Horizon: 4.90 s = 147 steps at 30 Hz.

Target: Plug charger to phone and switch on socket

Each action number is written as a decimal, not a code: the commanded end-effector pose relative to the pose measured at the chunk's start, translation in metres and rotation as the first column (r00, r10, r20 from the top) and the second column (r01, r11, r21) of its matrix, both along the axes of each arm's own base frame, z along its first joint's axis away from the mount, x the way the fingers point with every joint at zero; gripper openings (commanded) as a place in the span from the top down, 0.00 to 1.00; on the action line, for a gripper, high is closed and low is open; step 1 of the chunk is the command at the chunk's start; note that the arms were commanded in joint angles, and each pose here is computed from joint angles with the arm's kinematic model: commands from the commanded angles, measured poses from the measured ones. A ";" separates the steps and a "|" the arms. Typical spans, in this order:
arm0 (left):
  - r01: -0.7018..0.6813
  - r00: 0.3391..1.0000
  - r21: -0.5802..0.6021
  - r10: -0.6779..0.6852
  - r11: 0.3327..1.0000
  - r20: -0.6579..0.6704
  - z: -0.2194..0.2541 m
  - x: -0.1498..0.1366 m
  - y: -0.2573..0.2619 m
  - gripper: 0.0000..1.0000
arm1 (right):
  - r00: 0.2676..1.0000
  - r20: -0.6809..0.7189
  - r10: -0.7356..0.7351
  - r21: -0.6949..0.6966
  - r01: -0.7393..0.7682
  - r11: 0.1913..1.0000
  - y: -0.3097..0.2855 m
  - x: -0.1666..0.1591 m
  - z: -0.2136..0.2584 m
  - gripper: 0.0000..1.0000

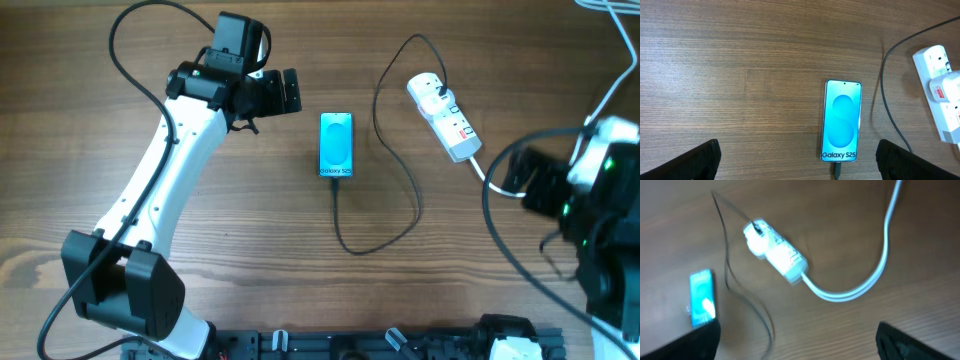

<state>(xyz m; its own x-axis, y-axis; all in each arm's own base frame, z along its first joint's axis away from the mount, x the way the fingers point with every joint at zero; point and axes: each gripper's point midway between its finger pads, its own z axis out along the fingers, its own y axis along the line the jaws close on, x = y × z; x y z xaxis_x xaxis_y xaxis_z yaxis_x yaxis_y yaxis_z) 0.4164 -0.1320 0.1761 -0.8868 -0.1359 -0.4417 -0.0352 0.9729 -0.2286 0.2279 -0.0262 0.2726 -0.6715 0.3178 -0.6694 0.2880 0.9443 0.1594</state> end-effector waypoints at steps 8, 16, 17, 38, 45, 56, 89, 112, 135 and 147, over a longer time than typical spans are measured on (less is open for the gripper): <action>-0.020 1.000 0.014 0.020 1.000 -0.002 -0.003 0.002 0.004 0.00 | 0.997 -0.083 -0.001 0.024 0.003 1.000 0.004 -0.020 -0.015 0.00; -0.020 1.000 0.014 0.020 1.000 -0.002 -0.003 0.002 0.004 0.00 | 0.990 -0.102 0.093 0.139 -0.078 0.987 0.028 -0.014 -0.020 0.00; -0.020 1.000 0.014 0.020 1.000 -0.002 -0.003 0.002 0.004 0.00 | 0.991 -0.098 0.096 0.142 -0.081 0.987 0.028 -0.013 -0.020 0.00; -0.020 1.000 0.014 0.020 1.000 -0.002 -0.003 0.002 0.004 0.00 | 0.810 0.546 0.212 -0.112 -0.180 0.977 0.035 -0.021 -0.039 0.00; -0.020 1.000 0.014 0.020 1.000 -0.002 -0.003 0.002 0.004 0.00 | 0.703 0.675 0.224 -0.155 -0.161 0.975 0.035 -0.008 -0.045 0.00; -0.020 1.000 0.014 0.020 1.000 -0.002 -0.003 0.002 0.004 0.00 | 0.593 0.760 0.266 -0.194 -0.183 0.964 0.045 0.014 -0.067 0.00; -0.020 1.000 0.014 0.020 1.000 -0.002 -0.003 0.002 0.004 0.00 | 0.647 0.660 0.382 -0.367 -0.166 0.915 0.040 0.018 -0.096 0.00; -0.011 0.999 0.206 0.003 0.979 0.041 -0.003 0.008 0.036 0.00 | 0.646 0.661 0.382 -0.366 -0.166 0.916 0.040 0.018 -0.096 0.00; -0.058 0.991 0.206 0.031 0.977 0.131 -0.012 -0.083 0.072 0.00 | 0.647 0.660 0.382 -0.367 -0.166 0.915 0.040 0.018 -0.096 0.00; 0.123 0.940 0.116 -0.154 0.986 0.304 -0.011 -0.141 0.059 0.00 | 0.646 0.661 0.381 -0.366 -0.166 0.916 0.040 0.018 -0.096 0.00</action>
<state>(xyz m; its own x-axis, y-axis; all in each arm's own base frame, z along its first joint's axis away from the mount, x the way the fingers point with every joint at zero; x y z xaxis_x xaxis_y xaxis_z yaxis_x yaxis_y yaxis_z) 0.2937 -0.0627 0.1713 -0.7284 -0.0592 -0.6826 0.0165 0.9944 -0.1039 0.2465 0.0156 0.1744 0.0018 -0.0646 -0.9979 -0.1003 0.9929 -0.0644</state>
